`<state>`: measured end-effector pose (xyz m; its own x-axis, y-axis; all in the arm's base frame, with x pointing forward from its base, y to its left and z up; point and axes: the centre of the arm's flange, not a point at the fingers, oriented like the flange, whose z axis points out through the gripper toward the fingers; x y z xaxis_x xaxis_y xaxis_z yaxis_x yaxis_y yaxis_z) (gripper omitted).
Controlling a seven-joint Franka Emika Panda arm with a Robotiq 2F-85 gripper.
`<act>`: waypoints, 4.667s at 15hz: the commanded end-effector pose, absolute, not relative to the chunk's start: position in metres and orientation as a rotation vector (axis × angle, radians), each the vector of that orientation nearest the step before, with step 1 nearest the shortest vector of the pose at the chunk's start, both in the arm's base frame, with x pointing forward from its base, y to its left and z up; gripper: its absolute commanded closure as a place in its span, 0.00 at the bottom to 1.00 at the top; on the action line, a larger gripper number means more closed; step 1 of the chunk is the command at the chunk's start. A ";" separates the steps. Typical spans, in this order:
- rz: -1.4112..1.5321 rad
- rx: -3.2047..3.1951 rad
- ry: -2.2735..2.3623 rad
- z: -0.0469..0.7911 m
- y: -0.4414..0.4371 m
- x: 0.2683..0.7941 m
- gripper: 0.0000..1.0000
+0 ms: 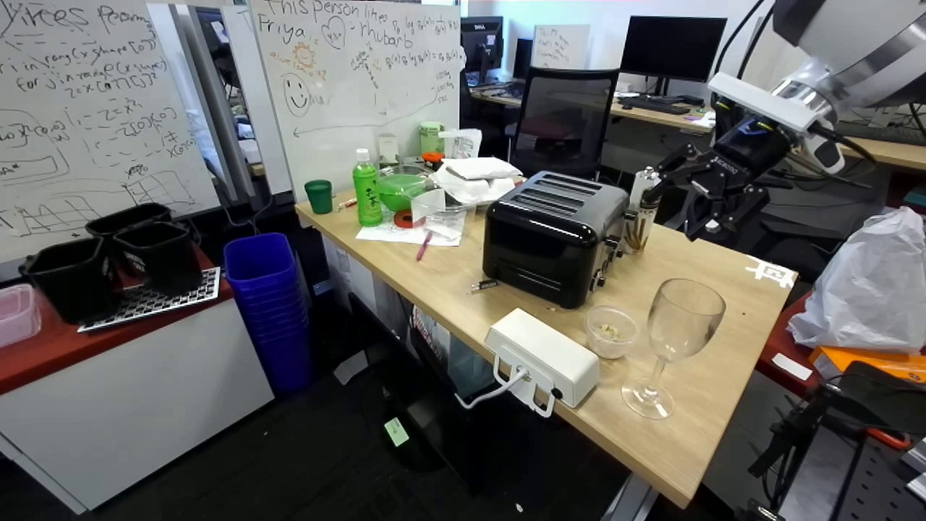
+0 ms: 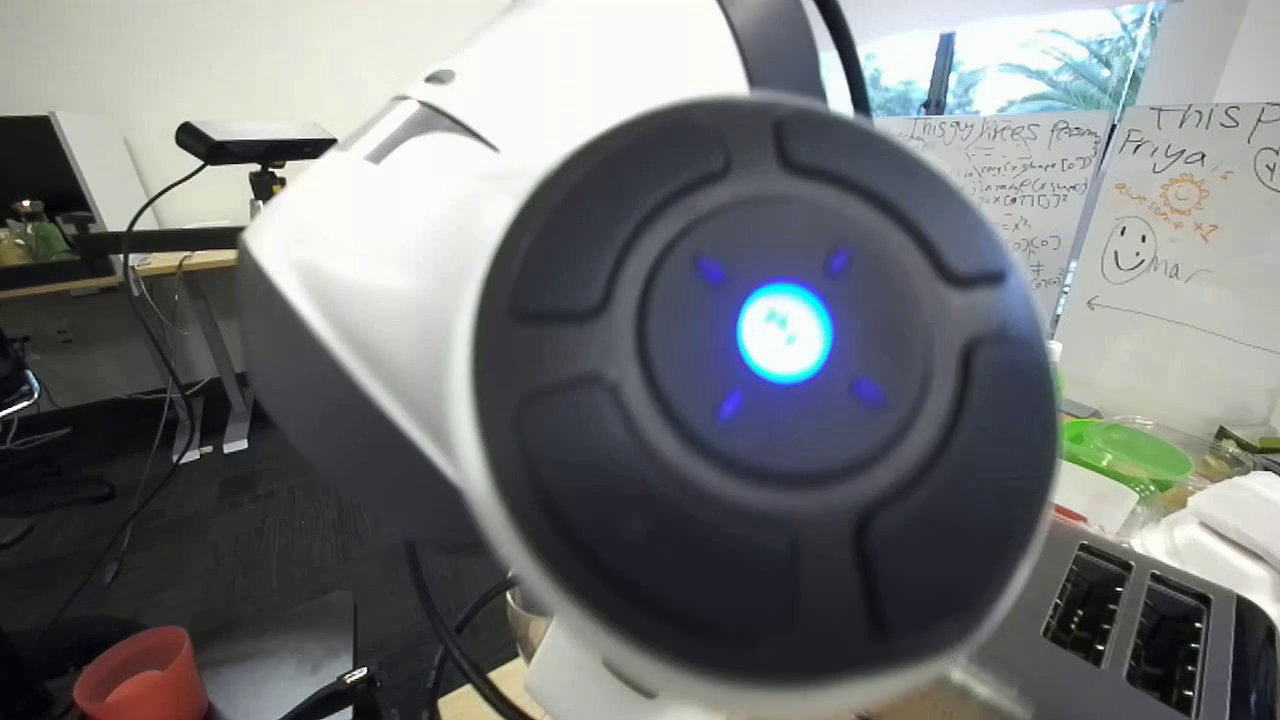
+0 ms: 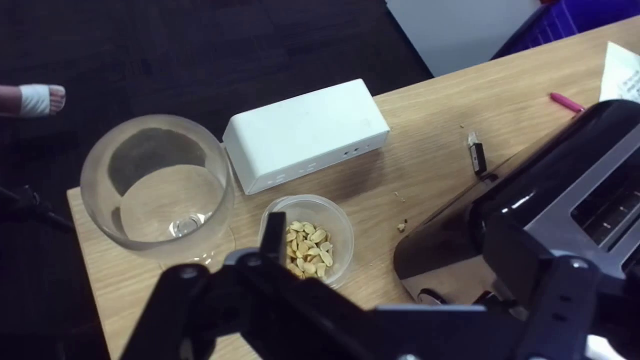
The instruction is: Turn the knob on the toaster clockwise
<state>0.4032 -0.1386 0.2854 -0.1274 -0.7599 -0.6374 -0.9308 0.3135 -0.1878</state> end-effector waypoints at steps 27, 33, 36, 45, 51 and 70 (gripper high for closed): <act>0.256 -0.920 1.992 0.232 -0.159 0.350 0.00; 0.265 -0.721 1.932 0.210 -0.170 0.353 0.00; 0.253 -0.570 1.934 0.190 -0.183 0.351 0.00; 0.329 -0.446 1.991 0.141 -0.187 0.347 0.00; 0.327 -0.428 1.995 0.138 -0.191 0.353 0.00; 0.292 -0.326 2.075 0.054 -0.198 0.407 0.00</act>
